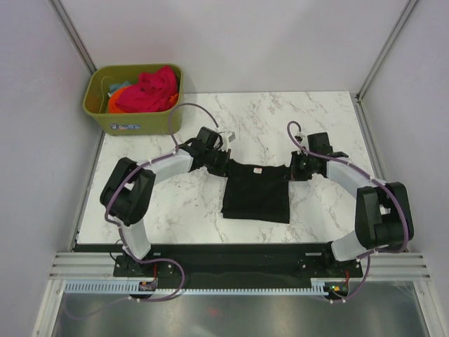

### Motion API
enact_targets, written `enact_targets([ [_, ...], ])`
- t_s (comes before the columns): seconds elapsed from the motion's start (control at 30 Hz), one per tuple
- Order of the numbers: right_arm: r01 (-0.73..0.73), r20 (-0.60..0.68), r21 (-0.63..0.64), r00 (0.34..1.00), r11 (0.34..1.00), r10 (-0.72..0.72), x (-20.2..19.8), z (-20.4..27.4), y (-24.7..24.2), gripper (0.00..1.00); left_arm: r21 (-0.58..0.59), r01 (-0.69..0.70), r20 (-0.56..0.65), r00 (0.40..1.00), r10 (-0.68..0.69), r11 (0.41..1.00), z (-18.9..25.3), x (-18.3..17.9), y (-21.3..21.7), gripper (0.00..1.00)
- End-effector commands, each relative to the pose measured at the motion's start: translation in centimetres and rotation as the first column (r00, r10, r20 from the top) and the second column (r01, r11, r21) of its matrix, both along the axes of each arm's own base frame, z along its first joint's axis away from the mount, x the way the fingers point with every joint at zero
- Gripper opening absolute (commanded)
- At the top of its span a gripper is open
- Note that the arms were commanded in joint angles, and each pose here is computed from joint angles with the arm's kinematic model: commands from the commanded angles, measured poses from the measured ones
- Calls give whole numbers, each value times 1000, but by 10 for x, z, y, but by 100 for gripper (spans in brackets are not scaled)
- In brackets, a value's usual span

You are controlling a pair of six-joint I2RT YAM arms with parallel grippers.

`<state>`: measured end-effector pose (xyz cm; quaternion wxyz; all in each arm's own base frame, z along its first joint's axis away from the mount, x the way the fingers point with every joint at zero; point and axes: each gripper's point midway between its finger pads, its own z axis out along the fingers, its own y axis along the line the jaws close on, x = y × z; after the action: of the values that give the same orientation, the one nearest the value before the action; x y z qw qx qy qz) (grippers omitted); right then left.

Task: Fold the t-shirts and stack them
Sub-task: Fold the tshirt

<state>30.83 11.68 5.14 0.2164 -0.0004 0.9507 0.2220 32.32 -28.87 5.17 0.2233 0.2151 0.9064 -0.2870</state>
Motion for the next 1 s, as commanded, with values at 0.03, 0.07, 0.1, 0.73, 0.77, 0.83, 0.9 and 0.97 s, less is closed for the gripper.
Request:
enact_targets([
  [0.03,20,122,28,992,999,-23,10,34,2,0,-64,-54,104,993,60,997,54,5,-9,2],
  [0.07,27,132,25,991,999,-30,11,37,1,0,-71,-74,121,989,82,995,63,7,-9,2],
  [0.1,30,141,30,989,999,-34,13,41,1,0,-83,-76,133,987,87,994,71,9,-11,2],
  [0.73,235,274,52,931,971,-241,149,15,-28,1,-51,-304,248,919,307,951,32,193,-44,2],
  [0.77,248,265,44,931,968,-251,153,9,-31,1,-66,-315,245,915,321,947,31,204,-42,2],
  [0.83,269,243,40,932,962,-270,162,-2,-34,2,-121,-306,244,913,328,944,43,222,-49,6],
  [0.9,284,243,35,927,958,-284,165,-4,-37,4,-154,-292,239,916,323,944,45,236,-50,23],
  [0.97,299,243,31,923,954,-297,164,-5,-39,6,-175,-292,249,911,329,940,56,242,-48,29],
])
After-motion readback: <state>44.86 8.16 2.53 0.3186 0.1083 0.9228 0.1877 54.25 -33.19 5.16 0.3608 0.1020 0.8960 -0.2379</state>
